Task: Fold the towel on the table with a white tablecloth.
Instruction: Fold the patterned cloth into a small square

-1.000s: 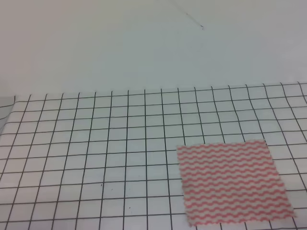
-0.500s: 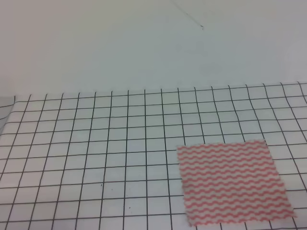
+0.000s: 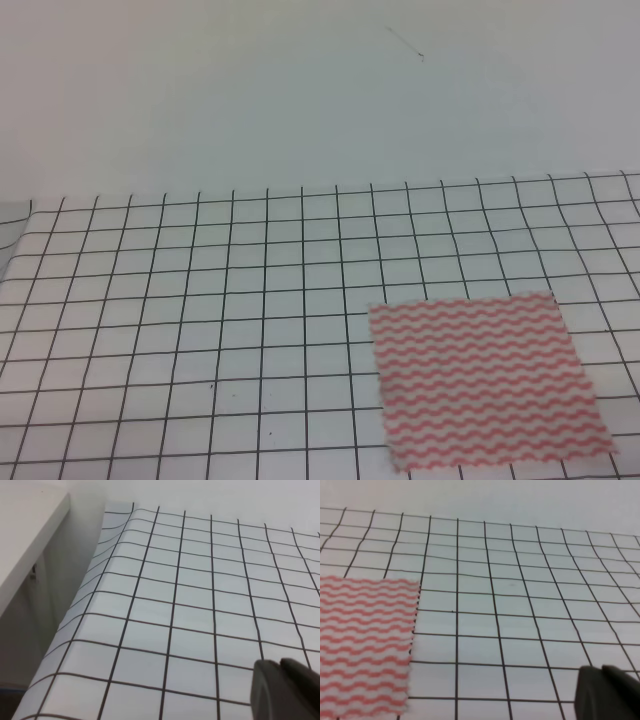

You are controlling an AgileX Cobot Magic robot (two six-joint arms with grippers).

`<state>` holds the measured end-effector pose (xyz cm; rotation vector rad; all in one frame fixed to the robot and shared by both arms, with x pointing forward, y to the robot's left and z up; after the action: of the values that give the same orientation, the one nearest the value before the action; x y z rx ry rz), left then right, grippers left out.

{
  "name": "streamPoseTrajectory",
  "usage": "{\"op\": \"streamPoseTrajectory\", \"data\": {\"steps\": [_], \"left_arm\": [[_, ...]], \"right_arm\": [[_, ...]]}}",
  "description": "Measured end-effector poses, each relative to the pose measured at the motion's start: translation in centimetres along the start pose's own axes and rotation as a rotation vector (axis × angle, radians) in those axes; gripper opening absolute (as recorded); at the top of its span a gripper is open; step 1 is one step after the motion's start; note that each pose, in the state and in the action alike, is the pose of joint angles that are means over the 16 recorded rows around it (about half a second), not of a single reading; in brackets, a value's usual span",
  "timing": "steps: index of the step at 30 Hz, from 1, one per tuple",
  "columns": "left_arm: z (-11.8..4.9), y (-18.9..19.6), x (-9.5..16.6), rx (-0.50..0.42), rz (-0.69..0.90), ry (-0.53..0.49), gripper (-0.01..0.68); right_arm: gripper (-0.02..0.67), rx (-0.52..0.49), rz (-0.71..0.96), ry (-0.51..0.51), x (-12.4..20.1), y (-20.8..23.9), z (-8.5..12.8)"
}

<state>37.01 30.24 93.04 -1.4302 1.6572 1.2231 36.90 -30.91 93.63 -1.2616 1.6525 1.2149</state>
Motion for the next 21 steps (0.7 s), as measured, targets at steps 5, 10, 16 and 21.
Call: {"op": "streamPoseTrajectory", "data": {"steps": [5, 10, 16, 21], "left_arm": [[-0.01, 0.00, -0.02, 0.000, -0.001, 0.000, 0.000], [-0.02, 0.00, -0.06, 0.001, -0.004, 0.000, 0.000], [-0.03, -0.01, -0.13, 0.002, -0.009, 0.000, 0.000], [-0.06, -0.01, -0.15, 0.004, -0.011, 0.004, 0.000]], "right_arm": [[-0.001, 0.000, 0.000, 0.000, 0.00, 0.00, 0.00], [-0.001, 0.000, 0.000, 0.000, 0.00, 0.00, 0.00], [-0.001, 0.000, 0.000, 0.000, 0.00, 0.00, 0.00], [-0.001, 0.000, 0.000, 0.000, 0.00, 0.00, 0.00]]}}
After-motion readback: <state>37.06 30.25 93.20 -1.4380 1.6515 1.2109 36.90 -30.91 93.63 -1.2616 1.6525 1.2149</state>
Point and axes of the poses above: a point on each arm's last joint axis where the gripper is mounted, y pointing back along that axis away from the gripper, z along the wrist's bending axis when the last joint is at zero, x = y × z, the point moved 8 cm from there along -y, pointing out along that axis toward the gripper, and after that the axes turned 9 degrees about y, right-handed, at the moved point
